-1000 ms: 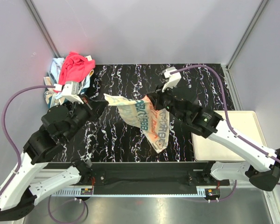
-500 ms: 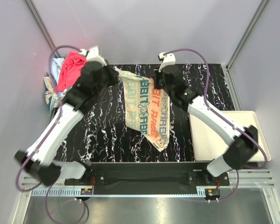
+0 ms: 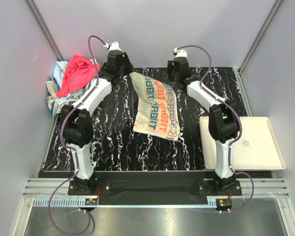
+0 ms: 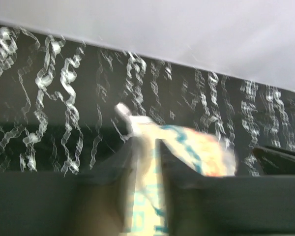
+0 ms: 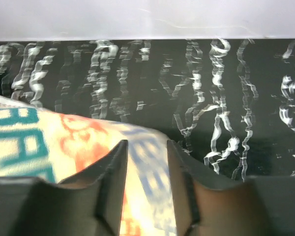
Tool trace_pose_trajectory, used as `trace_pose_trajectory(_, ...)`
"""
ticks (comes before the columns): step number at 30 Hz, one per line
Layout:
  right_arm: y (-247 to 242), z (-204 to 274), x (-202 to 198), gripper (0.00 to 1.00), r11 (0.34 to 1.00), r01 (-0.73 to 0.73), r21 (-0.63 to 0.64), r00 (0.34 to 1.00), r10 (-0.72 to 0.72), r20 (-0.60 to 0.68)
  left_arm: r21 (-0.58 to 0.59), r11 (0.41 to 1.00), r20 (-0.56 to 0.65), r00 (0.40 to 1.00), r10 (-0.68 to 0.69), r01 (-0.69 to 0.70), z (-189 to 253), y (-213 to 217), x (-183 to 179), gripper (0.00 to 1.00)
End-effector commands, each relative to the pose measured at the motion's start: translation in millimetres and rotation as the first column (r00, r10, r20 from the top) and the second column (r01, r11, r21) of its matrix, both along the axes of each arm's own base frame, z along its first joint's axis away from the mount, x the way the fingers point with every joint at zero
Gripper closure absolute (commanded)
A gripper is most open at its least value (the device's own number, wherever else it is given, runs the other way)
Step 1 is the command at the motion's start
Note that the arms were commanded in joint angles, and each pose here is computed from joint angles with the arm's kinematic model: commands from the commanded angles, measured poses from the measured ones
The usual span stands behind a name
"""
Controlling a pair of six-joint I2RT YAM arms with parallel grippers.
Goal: Fold and stack the towels
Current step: Flatten out the crumpled towel
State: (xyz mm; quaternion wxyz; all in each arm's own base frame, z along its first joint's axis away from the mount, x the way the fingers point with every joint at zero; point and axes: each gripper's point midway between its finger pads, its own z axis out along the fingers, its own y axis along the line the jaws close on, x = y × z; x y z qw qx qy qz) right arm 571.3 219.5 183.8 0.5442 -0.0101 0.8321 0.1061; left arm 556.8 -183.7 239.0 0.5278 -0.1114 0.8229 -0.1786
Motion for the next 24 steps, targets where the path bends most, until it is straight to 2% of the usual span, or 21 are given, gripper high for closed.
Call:
trace_pose_trajectory(1, -13.7, 33.4, 18.2, 0.39, 0.998, 0.057, 0.025, 0.997, -0.058, 0.051, -0.029, 1.0, 0.187, 0.982, -0.005, 0.01, 50.4, 4.5, 30.9, 0.48)
trace_pose_trajectory(2, -17.0, 36.3, 17.4, 0.35, 0.997, 0.072, 0.026, 0.996, -0.074, 0.046, -0.023, 1.0, 0.174, 0.985, -0.005, 0.009, 43.3, 5.6, 31.0, 0.34)
trace_pose_trajectory(4, -21.3, 52.2, 10.2, 0.32, 0.995, 0.088, 0.04, 0.995, -0.09, 0.051, -0.025, 1.0, 0.165, 0.986, 0.001, 0.003, 39.8, 7.3, 24.8, 0.25)
trace_pose_trajectory(6, -24.7, 48.1, -4.3, 0.31, 0.994, 0.097, 0.051, 0.995, -0.098, 0.003, -0.018, 1.0, 0.13, 0.991, 0.013, -0.011, 19.5, 13.3, 11.4, 0.14)
trace_pose_trajectory(7, -27.4, 53.7, -15.8, 0.3, 0.993, 0.099, 0.063, 0.995, -0.098, -0.013, -0.037, 0.999, 0.166, 0.986, 0.019, -0.013, 36.9, 15.0, 3.6, 0.13)
trace_pose_trajectory(9, -31.3, 39.5, -47.4, 0.31, 0.992, 0.1, 0.082, 0.989, -0.091, -0.117, -0.045, 0.998, 0.121, 0.992, 0.046, -0.041, 30.4, 23.8, -16.7, 0.12)
trace_pose_trajectory(10, -28.7, 54.2, -51.6, 0.33, 0.989, 0.093, 0.115, 0.992, -0.082, -0.1, -0.047, 0.998, 0.068, 0.997, 0.046, -0.043, 10.4, 23.7, -22.6, 0.12)
trace_pose_trajectory(11, -30.8, 28.5, -68.8, 0.37, 0.988, 0.101, 0.115, 0.982, -0.081, -0.169, -0.068, 0.997, 0.063, 0.997, 0.037, -0.033, 14.2, 21.7, -38.3, 0.12)
trace_pose_trajectory(13, -34.9, 9.4, -102.2, 0.39, 0.988, 0.091, 0.124, 0.972, -0.06, -0.229, -0.079, 0.994, -0.034, 0.997, 0.068, -0.07, -23.3, 23.3, -68.4, 0.13)
trace_pose_trajectory(15, -32.6, -3.4, -125.4, 0.43, 0.987, 0.09, 0.134, 0.963, -0.052, -0.265, -0.089, 0.994, -0.067, 0.996, 0.06, -0.066, -31.8, 7.2, -99.0, 0.16)
trace_pose_trajectory(16, -38.4, -18.0, -144.2, 0.44, 0.988, 0.096, 0.119, 0.954, -0.058, -0.295, -0.058, 0.996, -0.126, 0.99, 0.064, -0.072, -58.1, 5.2, -117.7, 0.16)
trace_pose_trajectory(17, -38.3, -24.8, -153.4, 0.45, 0.988, 0.099, 0.116, 0.949, -0.059, -0.311, -0.042, 0.998, -0.144, 0.989, 0.031, -0.038, -63.8, -10.7, -137.4, 0.18)
trace_pose_trajectory(19, -37.8, -44.8, -179.1, 0.49, 0.992, 0.083, 0.093, 0.935, -0.046, -0.352, -0.019, 0.998, -0.189, 0.98, 0.054, -0.058, -85.7, -15.2, -160.3, 0.19)
trace_pose_trajectory(20, -36.9, -51.3, -187.1, 0.51, 0.992, 0.087, 0.092, 0.929, -0.047, -0.366, 0.005, 1.0, -0.235, 0.972, 0.027, -0.026, -109.5, -21.4, -181.2, 0.2)
trace_pose_trajectory(24, -36.5, -79.1, -220.2, 0.57, 0.994, 0.075, 0.078, 0.907, -0.035, -0.42, 0.001, 1.0, -0.318, 0.948, 0.013, -0.013, -145.8, -18.6, -225.1, 0.24)
